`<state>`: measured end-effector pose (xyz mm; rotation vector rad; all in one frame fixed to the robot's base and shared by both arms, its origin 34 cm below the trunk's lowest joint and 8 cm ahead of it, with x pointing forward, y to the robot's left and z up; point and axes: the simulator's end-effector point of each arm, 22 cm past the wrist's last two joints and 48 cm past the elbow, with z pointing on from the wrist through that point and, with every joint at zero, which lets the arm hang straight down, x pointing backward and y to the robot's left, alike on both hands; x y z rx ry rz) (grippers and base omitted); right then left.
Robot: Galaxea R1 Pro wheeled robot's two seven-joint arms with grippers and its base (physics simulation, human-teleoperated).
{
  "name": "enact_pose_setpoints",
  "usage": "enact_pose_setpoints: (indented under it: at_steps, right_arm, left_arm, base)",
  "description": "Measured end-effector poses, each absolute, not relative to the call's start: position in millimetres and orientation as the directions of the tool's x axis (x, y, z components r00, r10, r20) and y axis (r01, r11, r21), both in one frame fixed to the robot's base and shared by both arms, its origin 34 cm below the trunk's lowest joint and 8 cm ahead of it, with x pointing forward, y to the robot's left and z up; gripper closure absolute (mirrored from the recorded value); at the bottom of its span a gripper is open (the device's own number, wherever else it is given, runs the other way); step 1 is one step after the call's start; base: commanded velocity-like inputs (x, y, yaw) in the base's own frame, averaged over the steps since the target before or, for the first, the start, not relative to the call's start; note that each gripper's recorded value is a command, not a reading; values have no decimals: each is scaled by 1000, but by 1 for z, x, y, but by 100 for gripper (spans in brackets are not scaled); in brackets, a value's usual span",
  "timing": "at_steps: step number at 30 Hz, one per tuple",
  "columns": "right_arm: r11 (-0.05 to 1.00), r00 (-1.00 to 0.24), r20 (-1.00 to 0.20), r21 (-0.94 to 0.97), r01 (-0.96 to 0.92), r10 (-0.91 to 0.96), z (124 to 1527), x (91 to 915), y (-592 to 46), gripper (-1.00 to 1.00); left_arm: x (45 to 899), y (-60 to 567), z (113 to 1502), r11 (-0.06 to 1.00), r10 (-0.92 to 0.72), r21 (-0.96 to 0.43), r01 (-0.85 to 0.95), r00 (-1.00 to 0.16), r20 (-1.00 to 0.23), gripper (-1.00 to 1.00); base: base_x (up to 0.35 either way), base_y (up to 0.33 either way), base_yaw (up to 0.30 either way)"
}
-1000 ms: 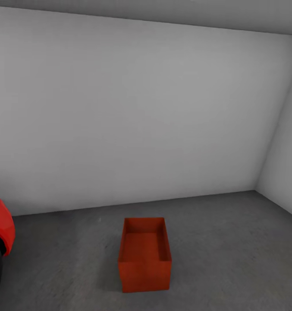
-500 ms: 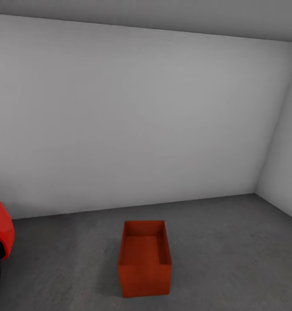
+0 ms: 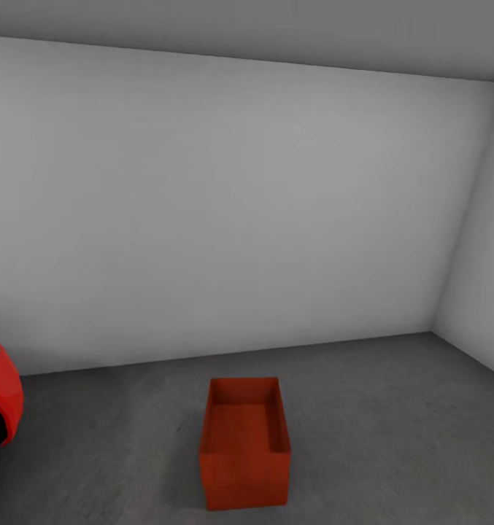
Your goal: Move the two storage containers from the living room to the garage. In the garage, place one container on the floor and stack the other container on top of it (either order is fine).
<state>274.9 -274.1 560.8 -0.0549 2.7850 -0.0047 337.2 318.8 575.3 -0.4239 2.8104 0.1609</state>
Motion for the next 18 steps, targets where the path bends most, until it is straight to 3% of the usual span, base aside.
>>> enact_pose_setpoints:
  at_steps: [18]
  right_arm:
    - [999,-935,-352,-16,-43,-46,562,279,-274,-100]
  left_arm:
    - [343,319,579,950,-271,61,-305,-908,-319,-100]
  base:
    - [0,0,0]
